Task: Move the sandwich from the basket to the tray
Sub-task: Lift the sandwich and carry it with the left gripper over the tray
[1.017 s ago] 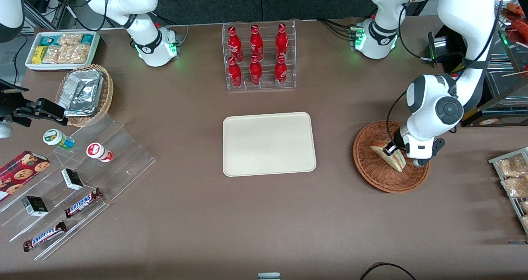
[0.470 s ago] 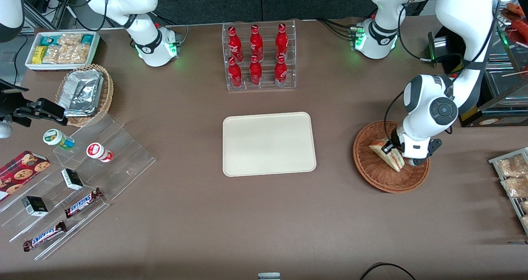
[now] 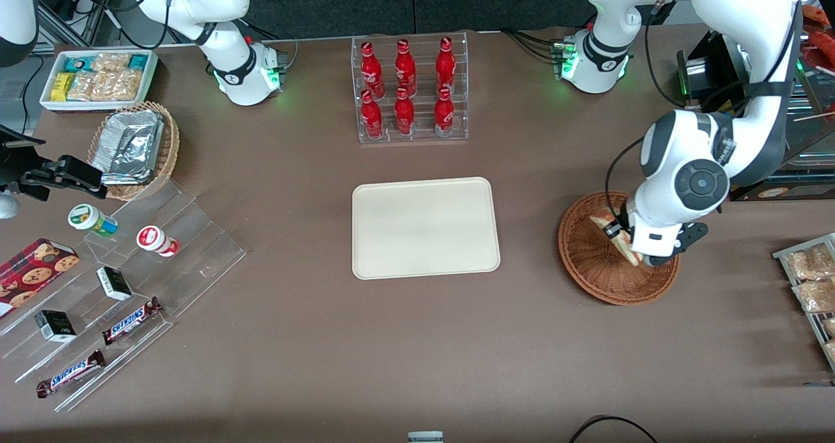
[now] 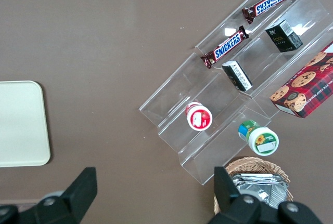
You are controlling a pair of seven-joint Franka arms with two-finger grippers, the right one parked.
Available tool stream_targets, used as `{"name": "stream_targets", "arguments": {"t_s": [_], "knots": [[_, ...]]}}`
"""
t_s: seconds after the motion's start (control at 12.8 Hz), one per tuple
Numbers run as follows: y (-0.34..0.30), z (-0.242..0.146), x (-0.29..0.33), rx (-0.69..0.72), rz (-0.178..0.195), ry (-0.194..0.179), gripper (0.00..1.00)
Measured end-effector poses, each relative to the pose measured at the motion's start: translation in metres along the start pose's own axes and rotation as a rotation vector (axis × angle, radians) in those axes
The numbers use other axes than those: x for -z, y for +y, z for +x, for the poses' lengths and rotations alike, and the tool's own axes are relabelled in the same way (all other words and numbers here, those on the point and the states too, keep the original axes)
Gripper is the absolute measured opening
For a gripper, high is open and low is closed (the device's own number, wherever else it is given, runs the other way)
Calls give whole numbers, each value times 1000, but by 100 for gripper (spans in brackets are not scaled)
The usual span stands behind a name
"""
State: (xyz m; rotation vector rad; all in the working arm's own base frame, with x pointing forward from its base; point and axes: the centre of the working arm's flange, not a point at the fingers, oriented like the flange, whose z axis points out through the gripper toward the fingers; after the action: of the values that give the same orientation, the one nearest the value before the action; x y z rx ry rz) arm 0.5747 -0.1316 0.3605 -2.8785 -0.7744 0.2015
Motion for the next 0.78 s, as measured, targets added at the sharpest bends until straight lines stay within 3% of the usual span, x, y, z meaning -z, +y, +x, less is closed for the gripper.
{"name": "stream_targets", "arguments": {"t_s": [0.16,0.47,0.78], "knots": [[29,-24,18,-76,-19,13,14],[98,-92,30,-251,-120,-51,14],[174,-134,26,-379,-166,-69,14]]}}
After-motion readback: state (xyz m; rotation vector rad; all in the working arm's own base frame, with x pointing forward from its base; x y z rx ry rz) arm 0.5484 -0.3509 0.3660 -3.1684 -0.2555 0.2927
